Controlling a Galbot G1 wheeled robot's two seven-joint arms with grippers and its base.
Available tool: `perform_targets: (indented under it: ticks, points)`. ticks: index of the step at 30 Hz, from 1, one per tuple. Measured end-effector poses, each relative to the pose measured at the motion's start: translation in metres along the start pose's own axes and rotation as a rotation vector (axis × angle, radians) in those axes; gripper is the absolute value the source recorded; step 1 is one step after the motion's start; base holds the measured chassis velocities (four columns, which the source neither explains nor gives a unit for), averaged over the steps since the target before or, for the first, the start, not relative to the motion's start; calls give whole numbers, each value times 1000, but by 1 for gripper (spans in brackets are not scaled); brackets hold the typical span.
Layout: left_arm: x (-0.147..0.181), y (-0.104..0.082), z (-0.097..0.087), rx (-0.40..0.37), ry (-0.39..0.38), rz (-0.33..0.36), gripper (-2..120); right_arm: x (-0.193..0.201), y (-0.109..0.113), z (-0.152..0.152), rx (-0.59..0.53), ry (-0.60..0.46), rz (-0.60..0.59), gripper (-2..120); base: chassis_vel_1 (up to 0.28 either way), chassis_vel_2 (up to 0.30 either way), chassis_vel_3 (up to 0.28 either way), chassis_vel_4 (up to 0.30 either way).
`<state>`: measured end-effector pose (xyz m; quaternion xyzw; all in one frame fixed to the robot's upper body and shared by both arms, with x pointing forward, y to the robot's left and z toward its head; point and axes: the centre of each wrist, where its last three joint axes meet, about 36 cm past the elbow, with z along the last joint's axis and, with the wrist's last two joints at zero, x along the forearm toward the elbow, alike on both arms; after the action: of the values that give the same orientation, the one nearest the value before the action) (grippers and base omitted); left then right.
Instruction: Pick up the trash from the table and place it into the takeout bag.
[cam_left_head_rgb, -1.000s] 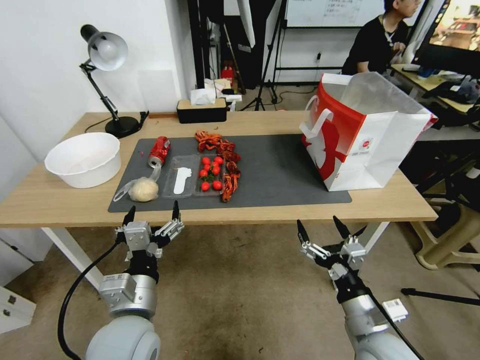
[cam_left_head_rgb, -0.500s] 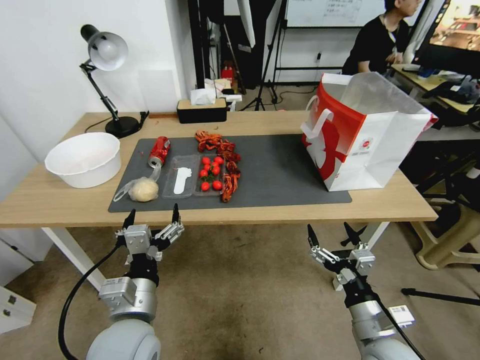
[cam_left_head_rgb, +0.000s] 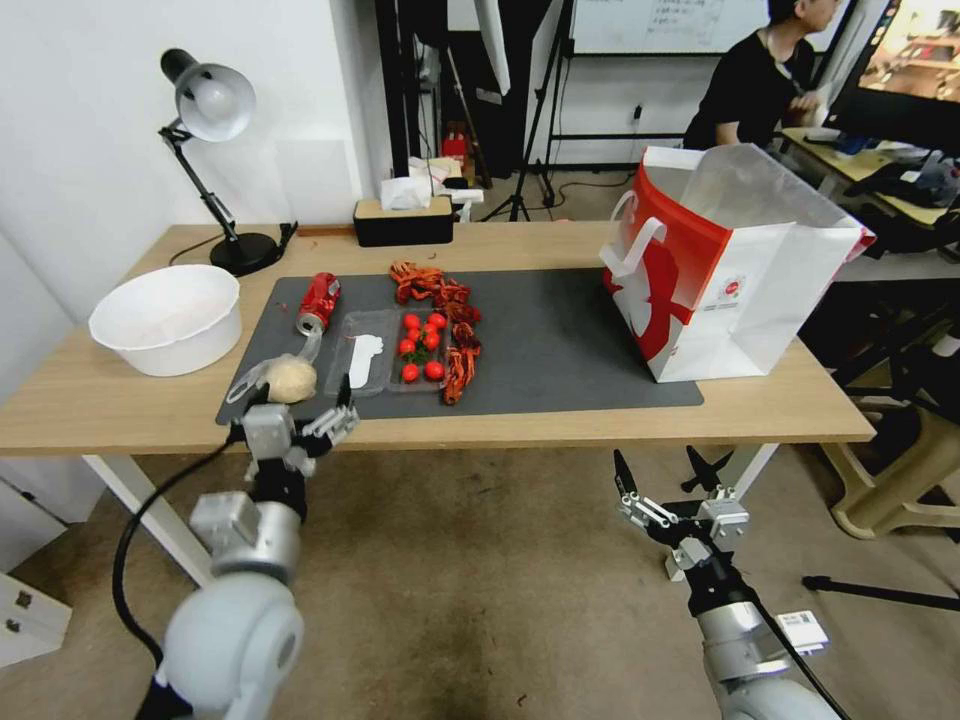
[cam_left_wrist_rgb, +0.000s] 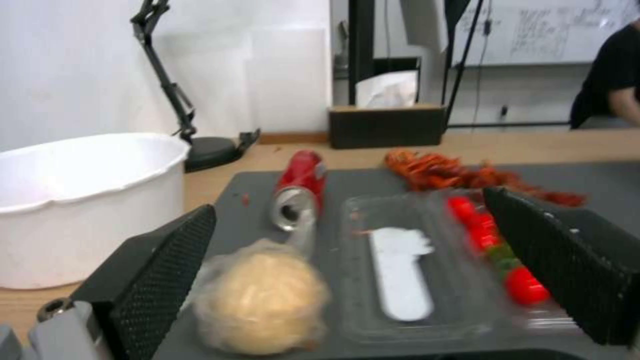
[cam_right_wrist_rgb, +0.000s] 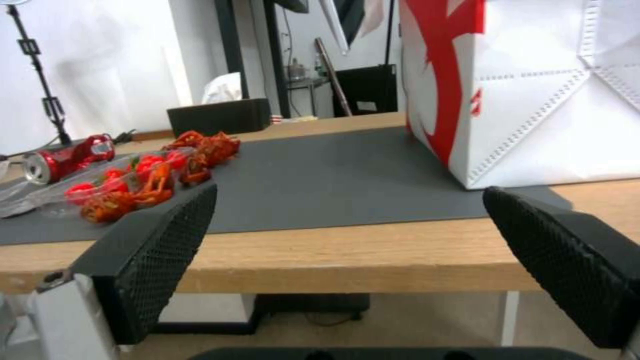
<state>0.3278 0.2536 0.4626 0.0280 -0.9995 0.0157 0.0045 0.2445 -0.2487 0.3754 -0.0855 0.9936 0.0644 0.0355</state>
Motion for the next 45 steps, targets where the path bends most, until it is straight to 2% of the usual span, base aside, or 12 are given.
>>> perform_targets:
  ticks: [2,4,7,8,11,19,25,33,45]
  points:
    - [-19,17,2,-30,13,-20,100,-2,0,2,0,6,-5,100,0,0,0,0]
    - [-30,24,3,-40,17,-27,100,-2,0,3,1,8,-5,100,0,0,0,0]
    - [-56,38,-1,-37,83,-28,100,-1,-1,5,0,14,1,100,0,0,0,0]
    - [-56,38,-1,-37,83,-28,100,-1,-1,5,0,14,1,100,0,0,0,0]
    - [-78,46,-3,-31,151,-19,100,-1,-1,7,-2,16,7,100,0,0,0,0]
    - [-98,54,3,-45,236,-25,100,-2,-3,13,2,29,23,100,0,0,0,0]
    - [-102,56,7,-42,258,-26,100,-3,-4,16,4,34,27,100,0,0,0,0]
    - [-107,60,7,10,336,1,100,-4,-5,19,5,39,33,100,0,0,0,0]
    - [-106,60,13,15,368,-6,97,0,-5,22,2,44,42,100,0,0,0,0]
